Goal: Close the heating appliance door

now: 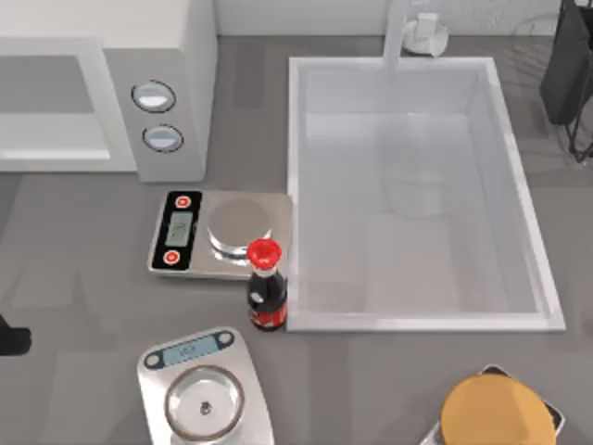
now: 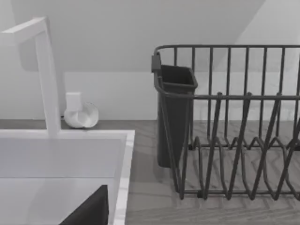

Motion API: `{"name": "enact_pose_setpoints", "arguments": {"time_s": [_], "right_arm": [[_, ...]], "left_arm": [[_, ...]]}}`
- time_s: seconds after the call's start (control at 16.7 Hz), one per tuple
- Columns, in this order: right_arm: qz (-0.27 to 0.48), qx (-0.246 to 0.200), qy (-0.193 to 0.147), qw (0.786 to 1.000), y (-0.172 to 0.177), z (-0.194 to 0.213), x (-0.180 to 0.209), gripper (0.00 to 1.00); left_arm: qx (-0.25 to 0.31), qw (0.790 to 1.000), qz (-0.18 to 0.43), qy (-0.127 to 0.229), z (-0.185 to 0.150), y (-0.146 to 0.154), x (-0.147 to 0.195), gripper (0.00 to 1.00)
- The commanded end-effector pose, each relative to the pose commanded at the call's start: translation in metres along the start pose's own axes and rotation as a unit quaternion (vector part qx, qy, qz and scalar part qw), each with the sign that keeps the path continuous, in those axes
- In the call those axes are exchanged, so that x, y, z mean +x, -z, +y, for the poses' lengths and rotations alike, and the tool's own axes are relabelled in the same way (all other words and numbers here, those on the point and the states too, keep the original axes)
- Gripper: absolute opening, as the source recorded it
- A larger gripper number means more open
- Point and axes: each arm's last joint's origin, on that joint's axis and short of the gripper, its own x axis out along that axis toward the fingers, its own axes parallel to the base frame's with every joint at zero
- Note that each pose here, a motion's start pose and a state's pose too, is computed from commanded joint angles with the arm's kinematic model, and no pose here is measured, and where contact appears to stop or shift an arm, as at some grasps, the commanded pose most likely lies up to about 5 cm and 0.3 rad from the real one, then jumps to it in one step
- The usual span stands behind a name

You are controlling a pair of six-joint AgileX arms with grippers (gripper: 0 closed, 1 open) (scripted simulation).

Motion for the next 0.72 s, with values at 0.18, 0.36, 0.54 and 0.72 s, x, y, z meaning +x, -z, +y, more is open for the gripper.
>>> {"name": "enact_pose_setpoints", "arguments": {"time_s": [0.18,0.36,0.54,0.72], "right_arm": [[0.0,0.0,0.0,1.0,0.0,0.0,0.0,1.0],[0.0,0.0,0.0,1.0,0.0,0.0,0.0,1.0],[0.0,0.0,0.0,1.0,0.0,0.0,0.0,1.0],[0.0,0.0,0.0,1.0,0.0,0.0,0.0,1.0]], "left_arm": [[0.0,1.0,0.0,0.0,0.0,0.0,0.0,0.25],[0.0,1.0,0.0,0.0,0.0,0.0,0.0,0.02],[0.0,1.0,0.0,0.0,0.0,0.0,0.0,0.0],[0.0,1.0,0.0,0.0,0.0,0.0,0.0,0.0]]}}
